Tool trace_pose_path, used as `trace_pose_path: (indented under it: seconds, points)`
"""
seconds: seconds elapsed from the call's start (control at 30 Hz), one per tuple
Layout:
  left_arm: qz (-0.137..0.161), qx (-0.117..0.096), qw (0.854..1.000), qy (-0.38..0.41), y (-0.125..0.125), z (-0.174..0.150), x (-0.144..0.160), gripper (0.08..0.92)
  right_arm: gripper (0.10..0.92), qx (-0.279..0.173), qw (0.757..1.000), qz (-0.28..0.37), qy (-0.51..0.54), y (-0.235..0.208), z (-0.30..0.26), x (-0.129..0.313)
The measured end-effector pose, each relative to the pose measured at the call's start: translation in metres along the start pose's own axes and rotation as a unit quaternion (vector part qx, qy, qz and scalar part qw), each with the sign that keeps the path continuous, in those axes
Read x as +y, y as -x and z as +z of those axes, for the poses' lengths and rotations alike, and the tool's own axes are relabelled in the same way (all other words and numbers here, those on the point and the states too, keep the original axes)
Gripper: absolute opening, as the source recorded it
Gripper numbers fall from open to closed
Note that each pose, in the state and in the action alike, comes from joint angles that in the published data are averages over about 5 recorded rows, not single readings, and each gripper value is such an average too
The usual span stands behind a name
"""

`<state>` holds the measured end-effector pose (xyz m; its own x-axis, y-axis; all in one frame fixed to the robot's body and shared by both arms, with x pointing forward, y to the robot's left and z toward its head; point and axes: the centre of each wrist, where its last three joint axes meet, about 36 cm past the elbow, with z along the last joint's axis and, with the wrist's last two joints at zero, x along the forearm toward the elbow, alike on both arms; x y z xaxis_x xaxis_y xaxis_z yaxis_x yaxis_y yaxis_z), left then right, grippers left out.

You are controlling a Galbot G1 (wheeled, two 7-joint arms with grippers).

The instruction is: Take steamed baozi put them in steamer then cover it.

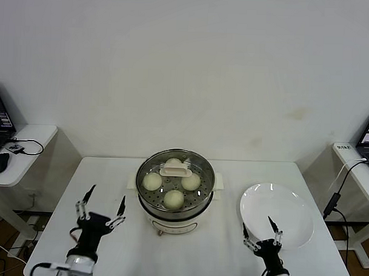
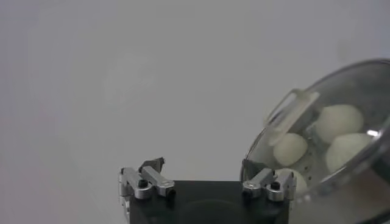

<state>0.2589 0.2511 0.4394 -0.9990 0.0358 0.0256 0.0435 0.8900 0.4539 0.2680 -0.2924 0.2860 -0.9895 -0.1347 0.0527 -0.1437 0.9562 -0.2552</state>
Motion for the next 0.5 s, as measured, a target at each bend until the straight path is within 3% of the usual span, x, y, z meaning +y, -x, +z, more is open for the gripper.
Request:
trace_pose_path:
  seconds: [0.23, 0.5]
  points:
    - [-0.021, 0.037, 0.991, -0.128, -0.014, 0.034, 0.006, 0.823, 0.823, 0.030, 0.999, -0.017, 0.022, -0.016, -0.008, 0.002]
    - [-0.041, 0.068, 0.978, -0.192, -0.026, 0.062, 0.012, 0.823, 0.823, 0.057, 0.997, -0.028, 0.037, -0.032, -0.018, 0.001]
